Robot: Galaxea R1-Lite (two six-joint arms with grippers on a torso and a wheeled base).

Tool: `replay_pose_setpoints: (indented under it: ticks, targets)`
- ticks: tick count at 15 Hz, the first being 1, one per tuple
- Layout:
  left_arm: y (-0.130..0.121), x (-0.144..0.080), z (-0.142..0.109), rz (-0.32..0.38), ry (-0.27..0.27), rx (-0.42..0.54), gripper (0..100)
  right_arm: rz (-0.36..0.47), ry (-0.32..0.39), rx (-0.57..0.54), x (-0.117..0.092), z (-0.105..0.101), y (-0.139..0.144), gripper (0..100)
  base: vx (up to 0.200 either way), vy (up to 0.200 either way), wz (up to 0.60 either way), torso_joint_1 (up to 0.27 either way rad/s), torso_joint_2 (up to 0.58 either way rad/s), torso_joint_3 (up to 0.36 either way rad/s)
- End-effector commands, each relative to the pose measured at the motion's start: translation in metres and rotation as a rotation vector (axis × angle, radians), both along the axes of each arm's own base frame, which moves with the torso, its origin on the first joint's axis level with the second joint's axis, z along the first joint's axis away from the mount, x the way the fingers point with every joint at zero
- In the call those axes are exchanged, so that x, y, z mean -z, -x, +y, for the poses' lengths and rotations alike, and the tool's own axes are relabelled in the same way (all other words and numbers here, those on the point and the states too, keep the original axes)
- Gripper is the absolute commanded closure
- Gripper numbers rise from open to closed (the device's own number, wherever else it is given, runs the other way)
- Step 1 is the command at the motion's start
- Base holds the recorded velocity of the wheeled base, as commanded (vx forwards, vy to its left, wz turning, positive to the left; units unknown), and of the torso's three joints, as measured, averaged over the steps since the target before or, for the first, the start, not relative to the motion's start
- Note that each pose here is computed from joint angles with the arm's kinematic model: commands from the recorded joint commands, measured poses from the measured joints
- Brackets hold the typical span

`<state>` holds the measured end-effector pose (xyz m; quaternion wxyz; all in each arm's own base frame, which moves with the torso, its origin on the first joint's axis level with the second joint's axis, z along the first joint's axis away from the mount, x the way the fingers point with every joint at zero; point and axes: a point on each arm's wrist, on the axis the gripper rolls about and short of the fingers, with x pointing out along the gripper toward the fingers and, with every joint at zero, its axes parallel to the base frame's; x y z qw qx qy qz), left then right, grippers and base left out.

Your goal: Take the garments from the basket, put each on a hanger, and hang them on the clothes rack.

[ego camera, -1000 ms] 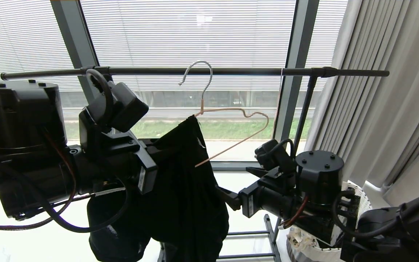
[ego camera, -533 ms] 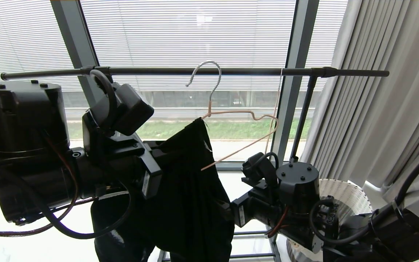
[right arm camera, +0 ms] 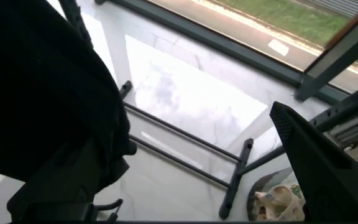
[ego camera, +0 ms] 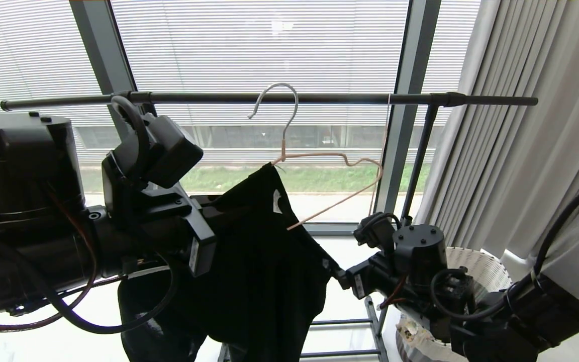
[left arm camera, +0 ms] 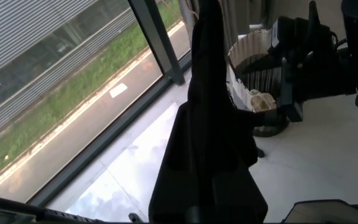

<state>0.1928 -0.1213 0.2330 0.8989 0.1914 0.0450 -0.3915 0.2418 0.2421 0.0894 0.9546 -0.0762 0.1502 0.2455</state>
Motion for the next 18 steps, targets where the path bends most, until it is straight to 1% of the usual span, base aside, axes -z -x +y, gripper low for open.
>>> replay_pose_setpoints:
  ticks: [1, 2, 7, 11, 13, 15, 17, 18]
  targets:
    - [0.007, 0.001, 0.005, -0.003, 0.002, -0.001, 100, -0.036, 0.006, 0.087, -0.01, -0.022, -0.016, 0, 0.0, 0.0, 0.0, 0.0, 0.0, 0.0]
    - [0.013, 0.007, 0.008, 0.012, -0.006, -0.001, 100, -0.062, -0.008, 0.128, -0.02, -0.033, -0.023, 0, 0.0, 0.0, 0.0, 0.0, 0.0, 0.0]
    - [0.023, 0.036, 0.016, 0.099, -0.054, -0.009, 100, -0.13, -0.058, 0.217, -0.049, -0.064, -0.032, 0, 0.0, 0.0, 0.0, 0.0, 0.0, 0.0]
    - [0.025, 0.043, 0.016, 0.12, -0.066, 0.001, 100, -0.177, -0.095, 0.248, -0.068, -0.076, -0.032, 0, 0.0, 0.0, 0.0, 0.0, 0.0, 0.0]
    - [0.021, 0.051, 0.012, 0.153, -0.085, 0.009, 100, -0.212, -0.123, 0.247, -0.081, -0.078, -0.029, 0, 0.0, 0.0, 0.0, 0.0, 0.0, 0.0]
    - [0.015, 0.057, 0.007, 0.179, -0.102, 0.012, 100, -0.263, -0.168, 0.237, -0.102, -0.079, -0.026, 0, 0.0, 0.0, 0.0, 0.0, 0.0, 0.0]
    - [0.012, 0.058, 0.004, 0.185, -0.106, 0.015, 100, -0.277, -0.193, 0.189, -0.121, -0.083, -0.019, 0, 0.0, 0.0, 0.0, 0.0, 0.0, 0.0]
    - [0.011, 0.058, 0.003, 0.188, -0.108, 0.02, 100, -0.28, -0.204, 0.145, -0.132, -0.086, -0.012, 0, 0.0, 0.0, 0.0, 0.0, 0.0, 0.0]
